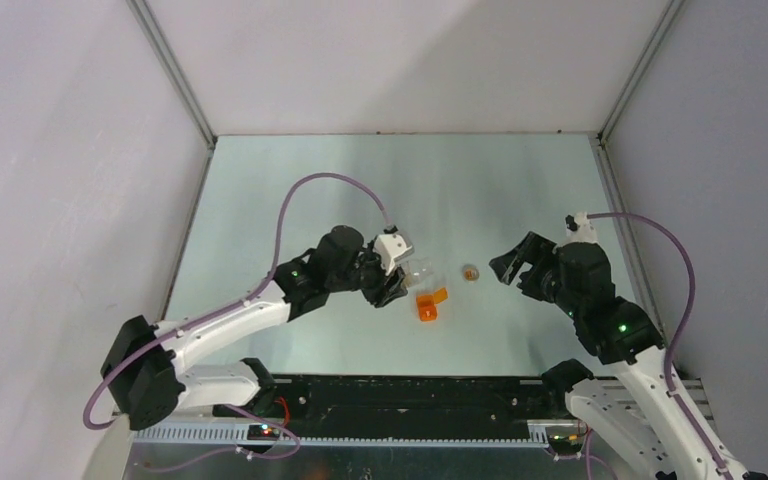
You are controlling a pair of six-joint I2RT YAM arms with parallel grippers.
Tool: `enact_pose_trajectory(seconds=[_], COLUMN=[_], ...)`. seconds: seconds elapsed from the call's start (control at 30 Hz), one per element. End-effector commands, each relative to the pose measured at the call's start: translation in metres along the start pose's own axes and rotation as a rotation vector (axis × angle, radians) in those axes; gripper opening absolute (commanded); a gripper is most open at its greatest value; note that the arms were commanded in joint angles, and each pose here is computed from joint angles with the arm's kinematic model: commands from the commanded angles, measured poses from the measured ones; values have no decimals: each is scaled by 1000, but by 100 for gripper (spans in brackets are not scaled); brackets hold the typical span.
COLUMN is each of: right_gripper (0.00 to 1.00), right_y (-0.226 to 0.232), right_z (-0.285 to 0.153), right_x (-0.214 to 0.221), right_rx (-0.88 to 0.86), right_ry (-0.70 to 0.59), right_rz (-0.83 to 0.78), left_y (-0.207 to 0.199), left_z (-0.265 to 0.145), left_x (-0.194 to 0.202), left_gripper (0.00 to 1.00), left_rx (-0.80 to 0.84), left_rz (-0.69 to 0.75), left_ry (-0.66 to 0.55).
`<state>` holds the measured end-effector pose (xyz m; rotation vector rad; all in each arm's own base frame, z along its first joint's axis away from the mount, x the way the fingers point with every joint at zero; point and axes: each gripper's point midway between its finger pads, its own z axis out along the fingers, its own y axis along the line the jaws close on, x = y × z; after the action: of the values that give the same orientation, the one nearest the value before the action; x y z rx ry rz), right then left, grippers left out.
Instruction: Sort the pills into containers
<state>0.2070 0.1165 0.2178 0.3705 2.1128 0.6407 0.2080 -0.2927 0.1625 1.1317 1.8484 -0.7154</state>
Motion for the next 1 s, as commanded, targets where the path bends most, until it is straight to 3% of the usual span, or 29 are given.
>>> enact_pose_trajectory(seconds=[0.0, 0.2, 0.6, 0.97], right_gripper=[82, 83, 82, 81], right_y=[-10, -14, -18, -29], right_z=[6, 15, 32, 33], right_x=[0, 5, 12, 10], right_rx=[37, 36, 45, 72], right_ry=[8, 15, 56, 40], right_rz=[-25, -25, -8, 34], left_y=[2, 7, 20, 22], left_z=[18, 34, 44, 42], left_x=[24, 60, 61, 66], left_gripper=[0, 0, 0, 0], left_rx=[-21, -83, -151, -174], left_rz=[81, 207, 249, 321], left_ry=[73, 262, 288, 453])
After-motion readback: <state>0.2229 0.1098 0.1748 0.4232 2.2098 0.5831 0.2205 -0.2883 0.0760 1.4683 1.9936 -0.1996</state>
